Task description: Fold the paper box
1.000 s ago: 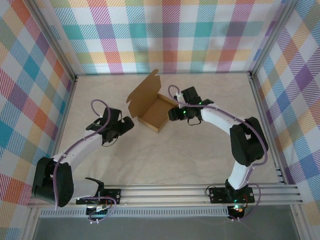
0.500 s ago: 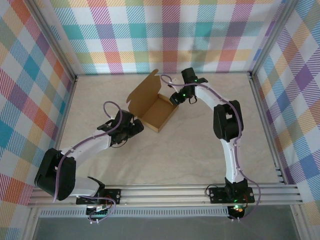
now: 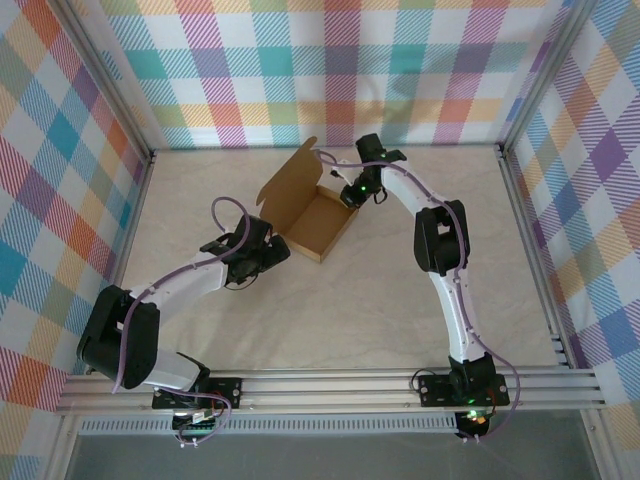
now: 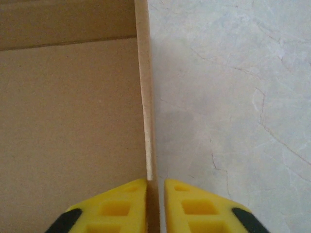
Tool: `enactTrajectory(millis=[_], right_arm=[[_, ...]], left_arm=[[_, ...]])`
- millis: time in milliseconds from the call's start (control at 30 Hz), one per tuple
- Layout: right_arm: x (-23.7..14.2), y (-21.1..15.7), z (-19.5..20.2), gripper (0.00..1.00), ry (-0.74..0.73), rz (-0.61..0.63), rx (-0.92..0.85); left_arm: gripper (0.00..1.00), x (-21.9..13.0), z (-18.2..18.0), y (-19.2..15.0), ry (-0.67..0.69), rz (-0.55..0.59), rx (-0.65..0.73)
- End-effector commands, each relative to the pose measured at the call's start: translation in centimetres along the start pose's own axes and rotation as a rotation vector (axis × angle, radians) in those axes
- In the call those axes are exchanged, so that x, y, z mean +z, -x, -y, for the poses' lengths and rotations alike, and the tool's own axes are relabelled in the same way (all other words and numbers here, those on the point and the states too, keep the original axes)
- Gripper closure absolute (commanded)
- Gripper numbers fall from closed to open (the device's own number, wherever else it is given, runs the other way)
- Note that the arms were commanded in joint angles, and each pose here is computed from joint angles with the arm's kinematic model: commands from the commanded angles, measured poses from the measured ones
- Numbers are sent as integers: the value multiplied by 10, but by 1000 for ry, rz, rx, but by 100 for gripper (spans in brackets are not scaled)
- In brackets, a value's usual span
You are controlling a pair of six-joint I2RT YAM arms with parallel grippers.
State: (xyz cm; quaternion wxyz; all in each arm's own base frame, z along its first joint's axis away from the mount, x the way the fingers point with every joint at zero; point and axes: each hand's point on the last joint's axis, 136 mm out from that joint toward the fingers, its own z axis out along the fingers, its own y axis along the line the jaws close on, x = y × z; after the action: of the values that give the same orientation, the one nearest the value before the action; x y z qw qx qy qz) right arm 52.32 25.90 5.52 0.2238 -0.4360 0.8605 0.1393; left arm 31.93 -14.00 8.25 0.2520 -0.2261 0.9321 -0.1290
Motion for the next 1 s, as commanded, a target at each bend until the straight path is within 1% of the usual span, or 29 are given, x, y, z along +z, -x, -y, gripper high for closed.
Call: enactTrajectory(millis=[0,67,100,167,233,333,467,500,633,700,800,967], right_arm=[[-23,7,-3,90,-26,31,42],[-30,9,-4,92,-41,60,54],[-34,9,-5,95,-51,70,68],[-42,7,-4,97,-81,79,112],[-48,2,-3,95,-112,88,159],[-55,-7,0,96,-169,105,229],[-65,-30,9,95,-295,109,380],[-67,-34,8,95,-308,123,449],[-78,-51,-11,91,-348,186,582],[-78,-62,-21,92,-356,197,636],[-73,-79,-39,91,-354,195,702],[-75,-104,-62,90,-443,184,785]], left_arm=[[0,-6,-4,2,32,18,37],[0,-8,-6,5,46,34,44],[0,-8,-5,7,46,36,52],[0,-9,-1,11,51,36,77],[0,-10,-1,15,72,39,91],[0,-11,-1,17,71,50,86],[0,-14,0,18,54,61,80],[0,-15,0,18,55,63,83],[0,-18,-2,21,58,79,94],[0,-19,-2,22,56,83,99],[0,-18,-2,24,53,80,103],[0,-18,-3,28,53,82,111]])
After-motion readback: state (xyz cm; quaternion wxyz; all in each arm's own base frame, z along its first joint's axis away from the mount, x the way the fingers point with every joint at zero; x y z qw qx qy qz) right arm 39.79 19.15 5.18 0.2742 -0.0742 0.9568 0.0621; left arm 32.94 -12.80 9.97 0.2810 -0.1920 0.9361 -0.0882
